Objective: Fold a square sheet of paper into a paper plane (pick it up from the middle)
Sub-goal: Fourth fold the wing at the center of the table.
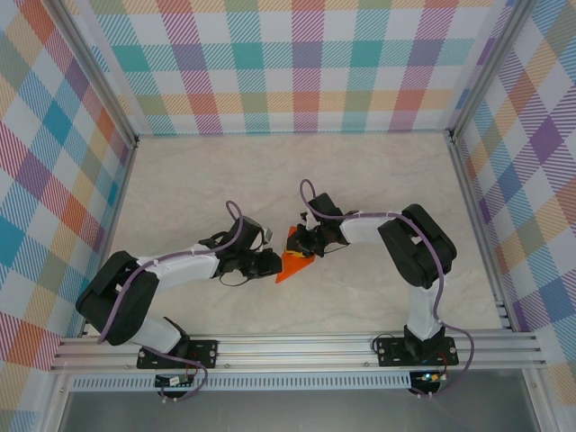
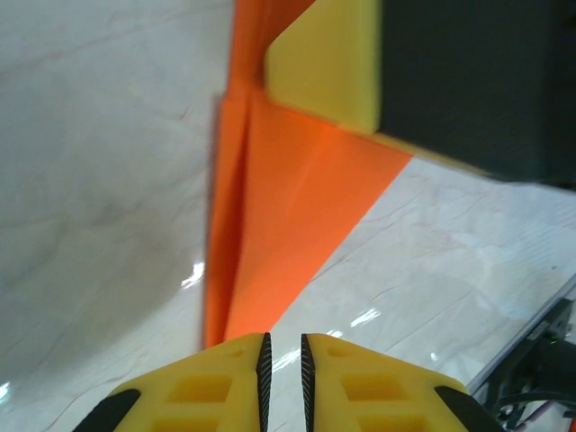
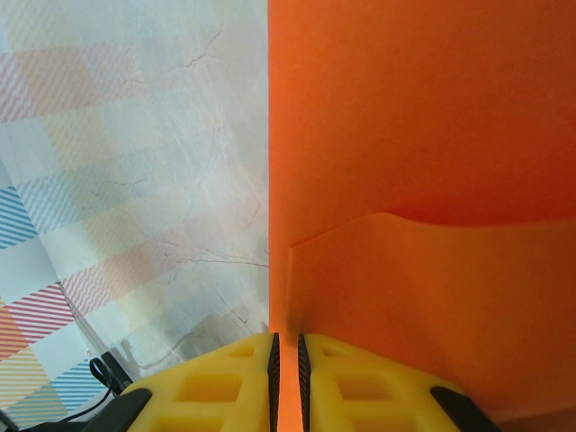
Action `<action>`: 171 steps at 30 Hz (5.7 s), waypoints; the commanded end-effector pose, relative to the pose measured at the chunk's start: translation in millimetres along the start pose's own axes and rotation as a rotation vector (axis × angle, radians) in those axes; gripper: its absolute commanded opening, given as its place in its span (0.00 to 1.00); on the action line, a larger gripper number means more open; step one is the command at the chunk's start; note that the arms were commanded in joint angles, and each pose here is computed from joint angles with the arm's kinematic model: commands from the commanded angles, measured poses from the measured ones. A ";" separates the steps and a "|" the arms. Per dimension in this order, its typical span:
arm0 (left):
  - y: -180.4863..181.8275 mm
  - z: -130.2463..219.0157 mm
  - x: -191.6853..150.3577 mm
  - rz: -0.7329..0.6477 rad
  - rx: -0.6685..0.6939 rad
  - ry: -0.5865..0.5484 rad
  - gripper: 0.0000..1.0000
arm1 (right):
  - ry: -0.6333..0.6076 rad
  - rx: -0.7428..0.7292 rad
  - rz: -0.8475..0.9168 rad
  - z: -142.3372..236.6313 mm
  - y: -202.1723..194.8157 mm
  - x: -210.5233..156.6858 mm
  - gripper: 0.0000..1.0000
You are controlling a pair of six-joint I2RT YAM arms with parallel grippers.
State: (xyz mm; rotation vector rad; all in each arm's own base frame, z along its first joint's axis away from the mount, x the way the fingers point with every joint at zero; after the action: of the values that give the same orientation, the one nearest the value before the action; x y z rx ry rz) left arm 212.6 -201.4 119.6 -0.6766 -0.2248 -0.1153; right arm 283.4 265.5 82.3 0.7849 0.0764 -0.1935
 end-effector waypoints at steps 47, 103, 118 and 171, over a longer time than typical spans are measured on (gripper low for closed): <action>-19.0 -11.7 25.8 -0.004 -0.059 -0.008 0.13 | 0.008 -0.130 -0.075 -10.8 -27.7 -0.8 0.16; 62.8 -53.8 -24.7 0.108 0.310 0.137 0.01 | -0.105 -0.049 0.006 13.4 -13.9 20.2 0.10; 65.6 -53.7 -29.2 0.105 0.312 0.150 0.01 | -0.147 -0.035 -0.050 27.5 -31.0 57.9 0.11; 64.2 -52.7 -27.6 0.096 0.321 0.160 0.01 | -0.132 -0.071 -0.002 25.1 -27.0 24.9 0.10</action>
State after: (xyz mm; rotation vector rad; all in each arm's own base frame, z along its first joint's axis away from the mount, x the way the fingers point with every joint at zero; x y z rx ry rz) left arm 235.8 -220.7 83.8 -0.6598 -0.2098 -0.0984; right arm 289.2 240.8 80.6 0.7812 0.0217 -0.2066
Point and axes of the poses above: each hand's point on the last joint's axis, 136 mm out from that joint toward the fingers, its own z axis back along the fingers, its own y axis along the line the jaws close on, x = y × z, the point moved 9 cm from there along z, back along the fingers, and after that the axes turned 7 degrees about -z, right-handed, at the moved point
